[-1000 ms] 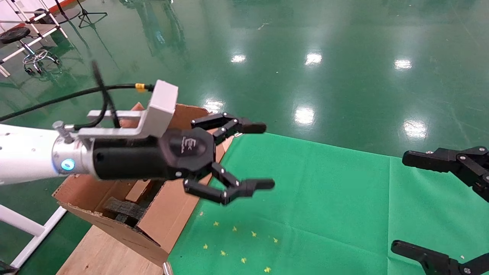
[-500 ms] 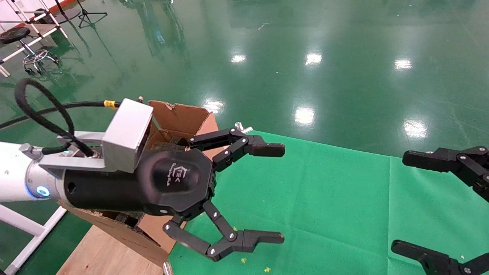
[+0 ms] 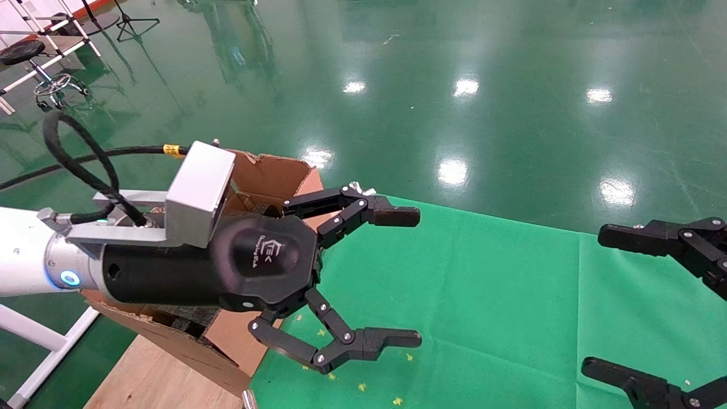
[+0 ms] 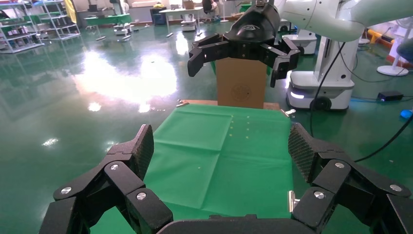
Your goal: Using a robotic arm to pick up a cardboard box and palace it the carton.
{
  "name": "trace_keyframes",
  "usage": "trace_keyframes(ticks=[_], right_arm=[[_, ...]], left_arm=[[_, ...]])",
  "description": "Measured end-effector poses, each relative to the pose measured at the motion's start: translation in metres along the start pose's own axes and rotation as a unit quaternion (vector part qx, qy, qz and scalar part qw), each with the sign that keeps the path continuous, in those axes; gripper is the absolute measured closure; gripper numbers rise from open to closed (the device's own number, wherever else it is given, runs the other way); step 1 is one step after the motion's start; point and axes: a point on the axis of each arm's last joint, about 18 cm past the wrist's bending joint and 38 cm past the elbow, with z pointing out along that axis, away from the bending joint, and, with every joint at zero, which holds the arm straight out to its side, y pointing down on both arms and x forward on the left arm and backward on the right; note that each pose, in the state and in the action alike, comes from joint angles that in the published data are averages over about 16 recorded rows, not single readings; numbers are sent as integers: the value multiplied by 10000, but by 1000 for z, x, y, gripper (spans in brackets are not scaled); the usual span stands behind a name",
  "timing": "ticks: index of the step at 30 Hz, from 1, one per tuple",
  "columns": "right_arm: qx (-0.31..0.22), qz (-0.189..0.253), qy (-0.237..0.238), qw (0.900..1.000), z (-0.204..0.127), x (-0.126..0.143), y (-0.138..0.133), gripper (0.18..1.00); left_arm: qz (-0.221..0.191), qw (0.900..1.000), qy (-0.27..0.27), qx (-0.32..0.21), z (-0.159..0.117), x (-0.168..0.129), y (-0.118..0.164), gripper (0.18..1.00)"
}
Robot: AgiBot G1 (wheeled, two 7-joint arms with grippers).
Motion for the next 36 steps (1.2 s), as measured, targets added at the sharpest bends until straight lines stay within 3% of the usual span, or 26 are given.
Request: trace_keyframes(ticks=[36], right_arm=[[0,0,0,10000,0,0,0,178]], left_arm=[[-22,10000,-46,-39,0,-3,2,184]])
